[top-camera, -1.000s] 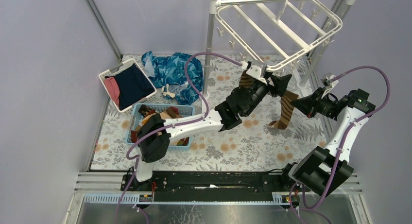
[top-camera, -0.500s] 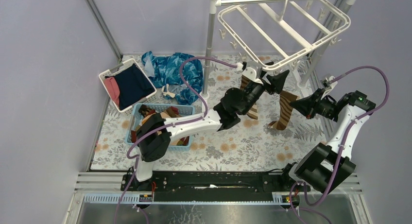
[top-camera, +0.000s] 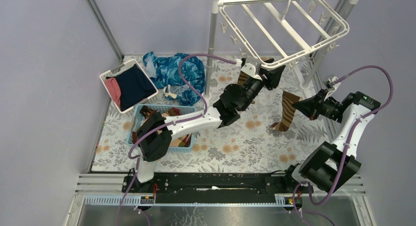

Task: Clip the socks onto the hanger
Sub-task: Open the clamp at the hanger.

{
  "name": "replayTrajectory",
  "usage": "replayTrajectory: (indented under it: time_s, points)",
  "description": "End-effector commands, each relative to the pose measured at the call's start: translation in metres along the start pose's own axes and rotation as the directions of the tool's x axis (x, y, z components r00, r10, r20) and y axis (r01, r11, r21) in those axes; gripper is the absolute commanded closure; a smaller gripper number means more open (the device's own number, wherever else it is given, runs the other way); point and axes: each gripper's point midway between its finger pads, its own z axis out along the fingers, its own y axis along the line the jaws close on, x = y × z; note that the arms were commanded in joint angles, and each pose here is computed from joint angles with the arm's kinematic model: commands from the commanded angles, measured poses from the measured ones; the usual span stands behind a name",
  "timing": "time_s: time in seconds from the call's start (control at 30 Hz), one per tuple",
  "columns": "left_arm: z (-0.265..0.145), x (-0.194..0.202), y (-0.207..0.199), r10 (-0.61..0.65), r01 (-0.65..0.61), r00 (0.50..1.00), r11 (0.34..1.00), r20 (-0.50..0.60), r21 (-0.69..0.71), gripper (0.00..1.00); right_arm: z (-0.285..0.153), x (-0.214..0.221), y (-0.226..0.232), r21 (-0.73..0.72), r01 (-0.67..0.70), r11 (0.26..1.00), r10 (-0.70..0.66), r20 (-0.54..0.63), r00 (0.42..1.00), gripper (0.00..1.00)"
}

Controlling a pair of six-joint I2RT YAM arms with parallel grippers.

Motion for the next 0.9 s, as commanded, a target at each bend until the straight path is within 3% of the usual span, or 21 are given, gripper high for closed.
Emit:
replayTrajectory:
  time_s: [0.0,0.2,0.37,0.6,0.87]
  points:
    - [0.003,-0.018,-0.005,-0.020,0.019,0.999,0.999,0.048,0.026,0.49,0.001,-0.013,0.006,-0.016,0.030,0.999,-0.029,0.035,0.999,1.00]
    - [-0.001,-0.024,-0.008,-0.094,0.093,0.995,0.995,0.027,0.033,0.63,0.005,-0.013,0.010,-0.036,0.042,0.998,-0.041,0.023,0.999,1.00]
    - [-0.002,-0.027,-0.010,-0.176,0.177,0.984,0.983,-0.006,0.040,0.65,0.013,-0.016,0.022,-0.082,0.088,0.993,-0.089,-0.001,0.996,1.00]
    - [-0.009,-0.038,-0.011,-0.237,0.238,0.971,0.971,-0.026,0.040,0.38,0.014,-0.026,0.024,-0.085,0.129,0.988,-0.130,0.001,0.992,1.00]
    - [-0.018,-0.042,-0.005,-0.259,0.261,0.965,0.965,-0.041,0.039,0.33,0.015,-0.024,0.025,-0.091,0.116,0.989,-0.116,0.009,0.993,1.00]
